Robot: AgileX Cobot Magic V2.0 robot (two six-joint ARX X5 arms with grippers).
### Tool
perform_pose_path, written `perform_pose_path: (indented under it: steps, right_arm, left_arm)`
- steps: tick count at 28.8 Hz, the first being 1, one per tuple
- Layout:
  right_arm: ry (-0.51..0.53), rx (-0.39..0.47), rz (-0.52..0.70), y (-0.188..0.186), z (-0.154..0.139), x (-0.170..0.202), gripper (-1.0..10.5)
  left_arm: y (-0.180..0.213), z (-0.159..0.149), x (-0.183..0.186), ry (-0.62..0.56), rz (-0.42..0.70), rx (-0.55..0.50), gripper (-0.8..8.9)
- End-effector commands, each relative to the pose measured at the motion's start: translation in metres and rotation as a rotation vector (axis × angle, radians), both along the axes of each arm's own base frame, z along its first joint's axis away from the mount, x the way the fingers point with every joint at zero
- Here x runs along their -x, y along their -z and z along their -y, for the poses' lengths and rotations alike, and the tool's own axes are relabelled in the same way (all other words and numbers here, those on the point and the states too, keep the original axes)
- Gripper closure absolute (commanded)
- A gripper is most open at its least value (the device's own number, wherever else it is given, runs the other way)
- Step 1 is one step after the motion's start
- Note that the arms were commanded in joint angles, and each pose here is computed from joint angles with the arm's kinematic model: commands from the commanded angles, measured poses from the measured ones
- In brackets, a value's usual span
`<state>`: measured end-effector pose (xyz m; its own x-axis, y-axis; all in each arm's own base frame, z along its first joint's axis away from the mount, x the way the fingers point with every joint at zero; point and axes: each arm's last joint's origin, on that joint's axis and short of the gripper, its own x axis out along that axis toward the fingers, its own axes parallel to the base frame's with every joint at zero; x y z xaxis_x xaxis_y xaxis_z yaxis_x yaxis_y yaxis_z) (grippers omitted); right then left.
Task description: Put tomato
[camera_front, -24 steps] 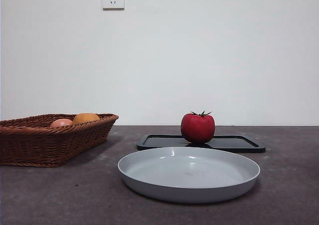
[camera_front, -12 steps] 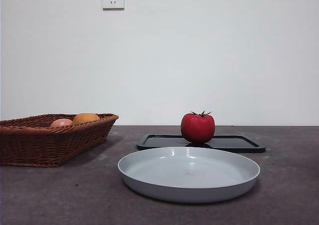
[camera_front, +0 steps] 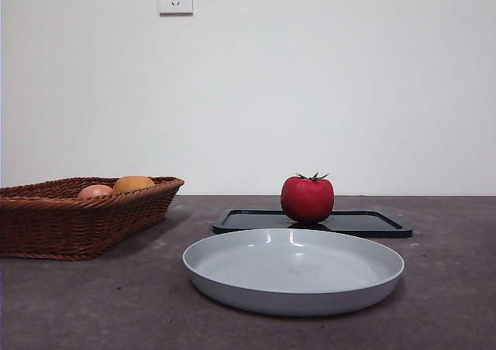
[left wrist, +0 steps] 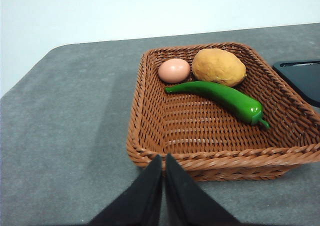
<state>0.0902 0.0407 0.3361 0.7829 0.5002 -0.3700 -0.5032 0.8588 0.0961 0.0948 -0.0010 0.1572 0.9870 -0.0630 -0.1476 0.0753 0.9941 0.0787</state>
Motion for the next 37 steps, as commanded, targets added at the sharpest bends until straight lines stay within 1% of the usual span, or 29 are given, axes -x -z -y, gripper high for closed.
perform_pose_path:
  steps: [1,3,6,11,15,20,26,32,37]
  right_arm:
    - [0.114,-0.023,0.106,0.008,0.011,-0.002,9.4]
    - [0.216,-0.045,0.211,0.03,0.021,-0.003,9.4]
    - [0.313,-0.061,0.338,0.065,0.03,-0.005,9.4]
    - [0.411,-0.054,0.394,0.102,0.036,-0.004,9.4]
    - [0.499,-0.035,0.375,0.13,0.039,-0.003,9.4]
    - [0.53,-0.027,0.347,0.156,0.041,-0.004,9.4]
    - [0.544,-0.057,0.287,0.178,0.041,-0.007,9.4]
    - [0.549,-0.05,0.208,0.186,0.041,-0.006,9.4]
    - [0.55,-0.055,0.207,0.186,0.041,-0.006,9.4]
  left_arm:
    - [0.008,0.0,-0.001,-0.004,-0.029,0.004,8.05]
    - [0.008,0.0,-0.001,-0.004,-0.029,0.004,8.05]
    - [0.008,0.0,-0.001,-0.004,-0.029,0.004,8.05]
    - [0.008,0.0,-0.001,-0.004,-0.029,0.004,8.05]
    - [0.008,0.0,-0.001,-0.004,-0.029,0.004,8.05]
    - [0.008,0.0,-0.001,-0.004,-0.029,0.004,8.05]
    - [0.008,0.0,-0.001,-0.004,-0.029,0.004,8.05]
    - [0.008,0.0,-0.001,-0.004,-0.029,0.004,8.05]
    - [0.008,0.0,-0.001,-0.004,-0.029,0.004,8.05]
